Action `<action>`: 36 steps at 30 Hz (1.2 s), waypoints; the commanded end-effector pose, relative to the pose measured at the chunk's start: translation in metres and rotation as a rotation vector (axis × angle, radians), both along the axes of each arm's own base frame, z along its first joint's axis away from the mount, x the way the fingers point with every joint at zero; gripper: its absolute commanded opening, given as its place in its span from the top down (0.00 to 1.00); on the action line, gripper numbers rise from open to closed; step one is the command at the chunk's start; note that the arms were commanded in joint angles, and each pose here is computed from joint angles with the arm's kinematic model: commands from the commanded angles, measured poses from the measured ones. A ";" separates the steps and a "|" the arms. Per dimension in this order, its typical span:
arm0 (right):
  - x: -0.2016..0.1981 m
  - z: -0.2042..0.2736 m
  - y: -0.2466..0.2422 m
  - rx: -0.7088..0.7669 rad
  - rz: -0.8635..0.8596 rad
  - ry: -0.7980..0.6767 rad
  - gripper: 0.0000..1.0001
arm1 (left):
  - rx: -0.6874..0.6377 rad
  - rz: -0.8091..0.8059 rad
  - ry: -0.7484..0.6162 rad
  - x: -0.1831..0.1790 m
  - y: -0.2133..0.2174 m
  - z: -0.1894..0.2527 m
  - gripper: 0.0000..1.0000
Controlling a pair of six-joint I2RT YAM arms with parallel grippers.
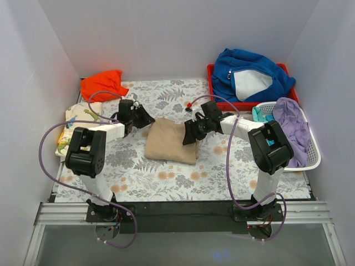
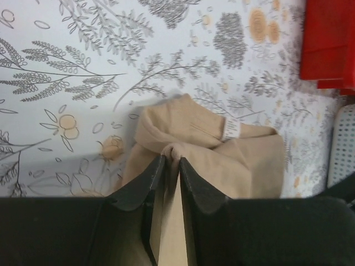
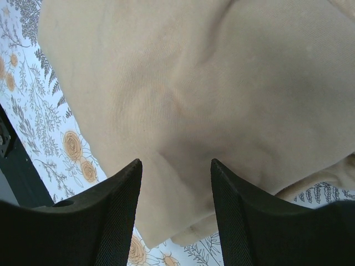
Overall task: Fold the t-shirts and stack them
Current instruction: Fold the tshirt
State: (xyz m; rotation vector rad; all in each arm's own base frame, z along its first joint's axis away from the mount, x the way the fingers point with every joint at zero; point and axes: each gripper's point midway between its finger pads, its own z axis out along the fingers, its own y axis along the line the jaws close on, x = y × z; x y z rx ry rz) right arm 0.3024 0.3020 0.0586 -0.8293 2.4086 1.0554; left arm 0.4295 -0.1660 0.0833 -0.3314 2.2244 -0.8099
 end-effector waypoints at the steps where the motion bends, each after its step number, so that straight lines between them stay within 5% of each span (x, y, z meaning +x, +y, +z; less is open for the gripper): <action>1: -0.001 0.000 0.004 0.020 0.008 -0.011 0.41 | 0.019 -0.009 -0.064 0.023 -0.002 -0.008 0.84; 10: 0.003 0.012 -0.010 -0.024 -0.060 -0.083 0.41 | 0.020 -0.008 -0.066 0.047 -0.007 -0.021 0.46; 15: 0.007 0.029 -0.027 -0.064 -0.140 -0.164 0.35 | 0.053 0.019 -0.093 0.037 0.004 0.013 0.43; 19: 0.018 0.037 -0.034 -0.083 -0.202 -0.195 0.32 | 0.079 0.027 0.018 0.003 0.012 0.021 0.43; 28: -0.005 0.026 -0.013 -0.023 -0.129 -0.064 0.35 | 0.070 0.083 0.162 -0.081 0.029 -0.020 0.43; 36: -0.013 0.005 -0.030 -0.116 -0.225 -0.046 0.32 | 0.051 0.086 0.258 -0.105 0.028 -0.060 0.43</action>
